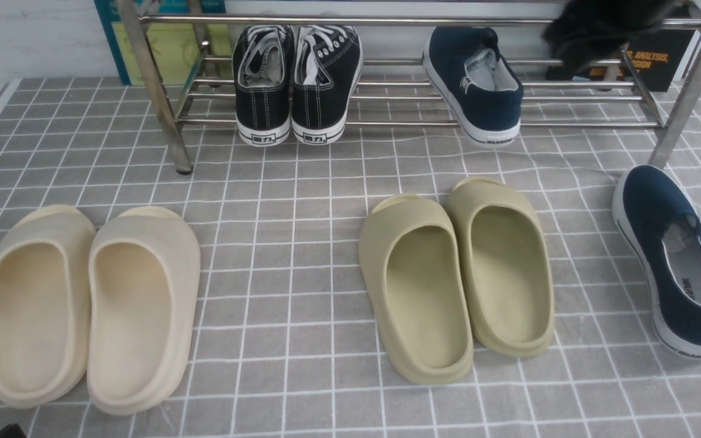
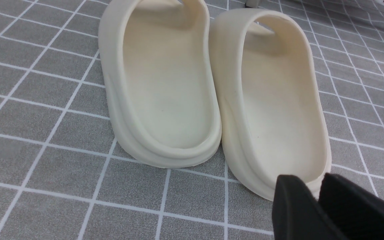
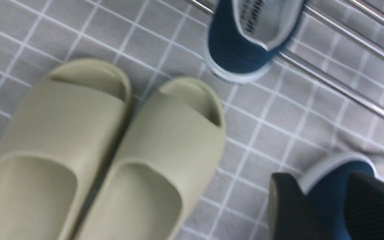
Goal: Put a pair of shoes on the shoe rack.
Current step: Use the right arm to grab the shoe closest to it, then use the right arm to put a shoe into the shoe rack
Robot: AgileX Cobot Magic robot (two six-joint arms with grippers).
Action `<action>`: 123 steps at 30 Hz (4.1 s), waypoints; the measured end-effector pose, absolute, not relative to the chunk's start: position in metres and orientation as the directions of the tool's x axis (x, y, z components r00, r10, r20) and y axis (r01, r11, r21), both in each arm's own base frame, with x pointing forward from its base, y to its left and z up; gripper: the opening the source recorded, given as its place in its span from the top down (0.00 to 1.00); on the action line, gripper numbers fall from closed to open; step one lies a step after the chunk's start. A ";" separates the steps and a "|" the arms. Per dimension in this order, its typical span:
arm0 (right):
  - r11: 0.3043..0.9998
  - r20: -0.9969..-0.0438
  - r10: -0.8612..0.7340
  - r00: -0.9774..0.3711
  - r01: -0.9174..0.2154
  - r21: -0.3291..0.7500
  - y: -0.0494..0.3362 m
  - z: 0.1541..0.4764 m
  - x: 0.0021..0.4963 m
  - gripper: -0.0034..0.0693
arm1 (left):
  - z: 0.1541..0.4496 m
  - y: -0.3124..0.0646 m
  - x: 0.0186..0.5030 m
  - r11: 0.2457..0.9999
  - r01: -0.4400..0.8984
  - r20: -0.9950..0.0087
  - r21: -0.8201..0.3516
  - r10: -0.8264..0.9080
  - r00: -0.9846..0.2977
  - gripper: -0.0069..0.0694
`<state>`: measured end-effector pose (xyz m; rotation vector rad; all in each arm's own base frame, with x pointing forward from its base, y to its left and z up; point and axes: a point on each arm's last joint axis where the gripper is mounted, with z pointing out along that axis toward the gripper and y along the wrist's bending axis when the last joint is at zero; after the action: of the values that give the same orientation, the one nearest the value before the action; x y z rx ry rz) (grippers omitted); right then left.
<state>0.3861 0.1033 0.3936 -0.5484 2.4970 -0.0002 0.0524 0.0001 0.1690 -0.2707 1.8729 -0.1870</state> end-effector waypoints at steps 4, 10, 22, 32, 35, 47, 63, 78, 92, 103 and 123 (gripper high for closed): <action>0.944 -0.460 -0.322 -0.828 -0.317 -0.091 0.078 0.378 0.358 0.47 | 0.169 0.000 0.052 0.960 -0.093 -0.913 -0.263 -0.279 -0.298 0.73; 0.973 -0.242 -0.232 -0.942 -0.224 -0.062 0.040 0.316 0.326 0.46 | 0.169 0.000 0.052 0.960 -0.093 -0.913 -0.263 -0.279 -0.298 0.72; 0.996 -0.222 -0.092 -0.971 -0.088 -0.030 0.016 0.221 0.305 0.46 | 0.169 0.000 0.052 0.961 -0.092 -0.913 -0.262 -0.278 -0.298 0.72; 0.996 -0.193 -0.088 -0.977 -0.085 -0.023 0.018 0.189 0.318 0.50 | 0.169 0.000 0.052 0.961 -0.092 -0.913 -0.262 -0.278 -0.298 0.72; 0.996 -0.187 -0.088 -0.978 -0.085 -0.022 0.018 0.186 0.319 0.60 | 0.169 0.000 0.052 0.961 -0.092 -0.913 -0.262 -0.278 -0.298 0.72; 0.998 -0.276 -0.061 -0.959 -0.066 0.010 0.019 0.246 0.293 0.90 | 0.169 0.000 0.052 0.961 -0.092 -0.913 -0.262 -0.278 -0.298 0.72; 0.940 -0.415 -0.205 -0.886 -0.296 0.169 0.041 0.296 0.298 0.90 | 0.169 0.000 0.052 0.961 -0.092 -0.913 -0.262 -0.278 -0.298 0.71; 0.931 -0.372 -0.274 -0.887 -0.342 0.131 0.045 0.281 0.400 0.90 | 0.169 0.000 0.052 0.961 -0.092 -0.913 -0.262 -0.278 -0.298 0.69; 0.909 -0.418 -0.325 -0.849 -0.401 0.109 0.051 0.265 0.488 0.90 | 0.169 0.000 0.052 0.961 -0.092 -0.913 -0.262 -0.278 -0.298 0.69; 0.843 -0.489 -0.442 -0.752 -0.535 0.061 0.057 0.259 0.512 0.90 | 0.169 0.000 0.052 0.961 -0.092 -0.913 -0.262 -0.278 -0.298 0.67; 0.800 -0.491 -0.521 -0.698 -0.600 0.003 0.056 0.265 0.510 0.90 | 0.169 0.000 0.052 0.961 -0.092 -0.913 -0.262 -0.278 -0.298 0.65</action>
<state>0.5100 0.0557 0.2655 -0.8360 2.5110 0.2242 0.0524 0.0001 0.1690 -0.2699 1.8730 -0.1866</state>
